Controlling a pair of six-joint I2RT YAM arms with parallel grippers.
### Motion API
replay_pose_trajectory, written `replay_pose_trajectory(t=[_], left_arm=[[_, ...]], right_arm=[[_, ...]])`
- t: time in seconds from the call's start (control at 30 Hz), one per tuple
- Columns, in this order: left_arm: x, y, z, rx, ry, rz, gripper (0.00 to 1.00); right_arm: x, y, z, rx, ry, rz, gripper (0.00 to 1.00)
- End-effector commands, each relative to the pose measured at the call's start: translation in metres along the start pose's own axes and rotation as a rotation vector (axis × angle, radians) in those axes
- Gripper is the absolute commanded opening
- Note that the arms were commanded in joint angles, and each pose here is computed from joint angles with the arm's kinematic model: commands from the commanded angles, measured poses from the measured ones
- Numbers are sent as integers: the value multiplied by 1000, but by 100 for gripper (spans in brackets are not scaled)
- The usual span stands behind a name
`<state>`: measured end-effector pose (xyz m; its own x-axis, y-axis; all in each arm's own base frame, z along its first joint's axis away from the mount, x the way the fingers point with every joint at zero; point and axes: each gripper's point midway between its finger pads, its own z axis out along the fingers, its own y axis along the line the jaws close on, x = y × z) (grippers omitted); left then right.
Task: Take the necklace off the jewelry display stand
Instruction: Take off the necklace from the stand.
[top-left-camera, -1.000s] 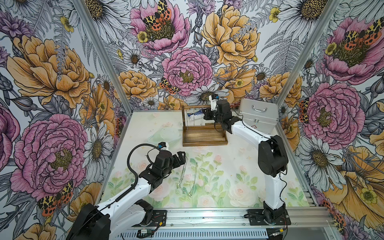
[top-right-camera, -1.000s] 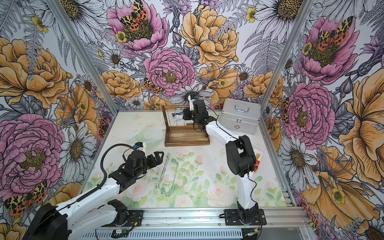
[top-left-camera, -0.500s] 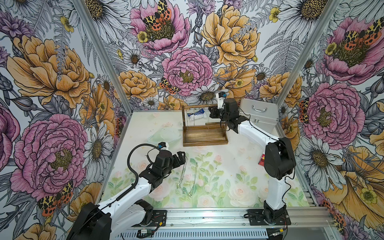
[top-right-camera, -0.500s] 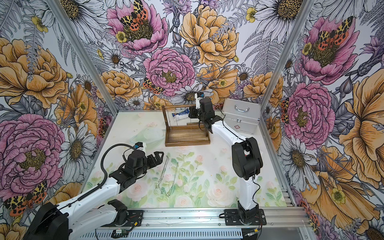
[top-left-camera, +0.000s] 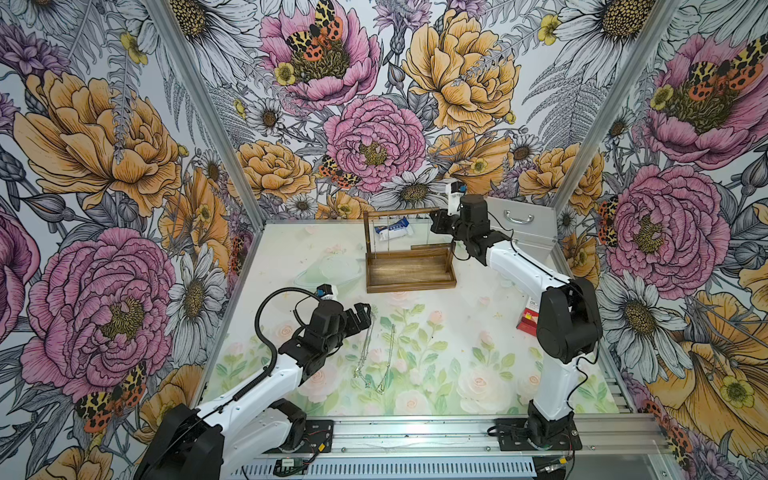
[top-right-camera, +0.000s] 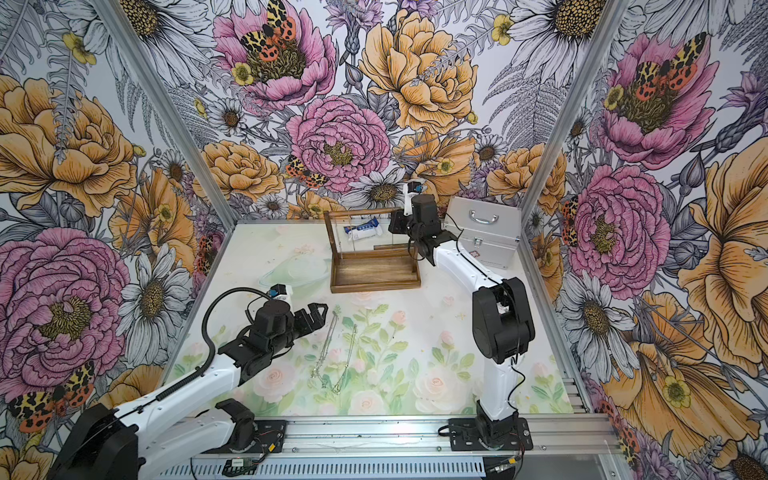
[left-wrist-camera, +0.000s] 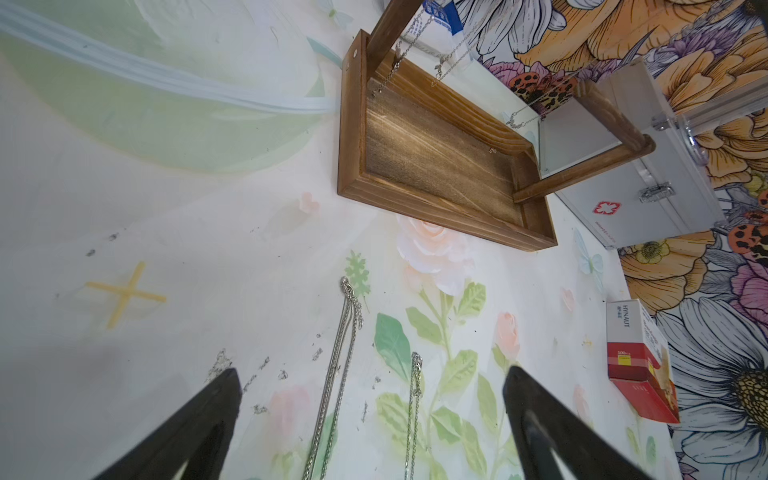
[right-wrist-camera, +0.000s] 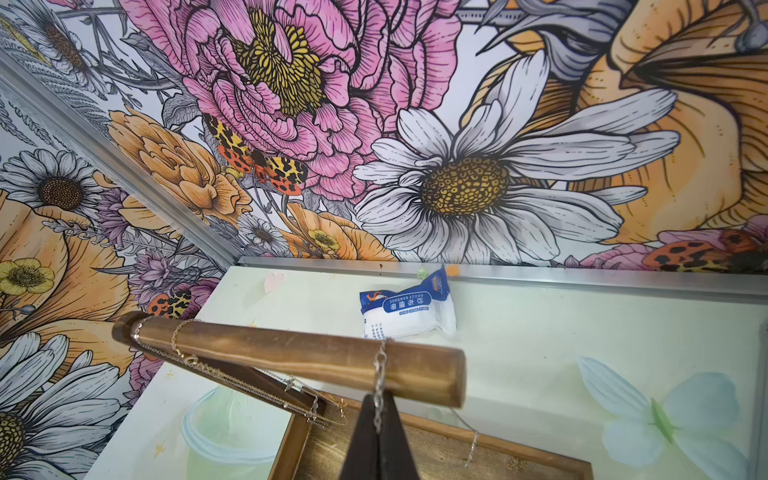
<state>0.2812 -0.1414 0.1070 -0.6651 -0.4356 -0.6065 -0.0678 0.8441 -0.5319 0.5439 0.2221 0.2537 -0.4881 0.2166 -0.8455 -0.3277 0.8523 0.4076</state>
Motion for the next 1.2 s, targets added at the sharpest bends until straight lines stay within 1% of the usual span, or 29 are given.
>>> replay_pose_trajectory(t=[0.0, 0.43, 0.73, 1.07, 1.17], left_arm=[[-3, -3, 1, 20, -8, -10, 99], [-4, -2, 2, 18, -8, -15, 99], [-4, -1, 2, 18, -6, -20, 99], [-5, -1, 1, 24, -9, -26, 99], [-5, -1, -1, 30, -13, -25, 99]], right_arm=[[-23, -2, -18, 19, -62, -21, 0], [-49, -23, -51, 85, -131, -20, 0], [-62, -30, -78, 107, -165, -24, 0], [-86, -4, -135, 73, -229, -56, 0], [-91, 9, -153, 42, -234, -59, 0]])
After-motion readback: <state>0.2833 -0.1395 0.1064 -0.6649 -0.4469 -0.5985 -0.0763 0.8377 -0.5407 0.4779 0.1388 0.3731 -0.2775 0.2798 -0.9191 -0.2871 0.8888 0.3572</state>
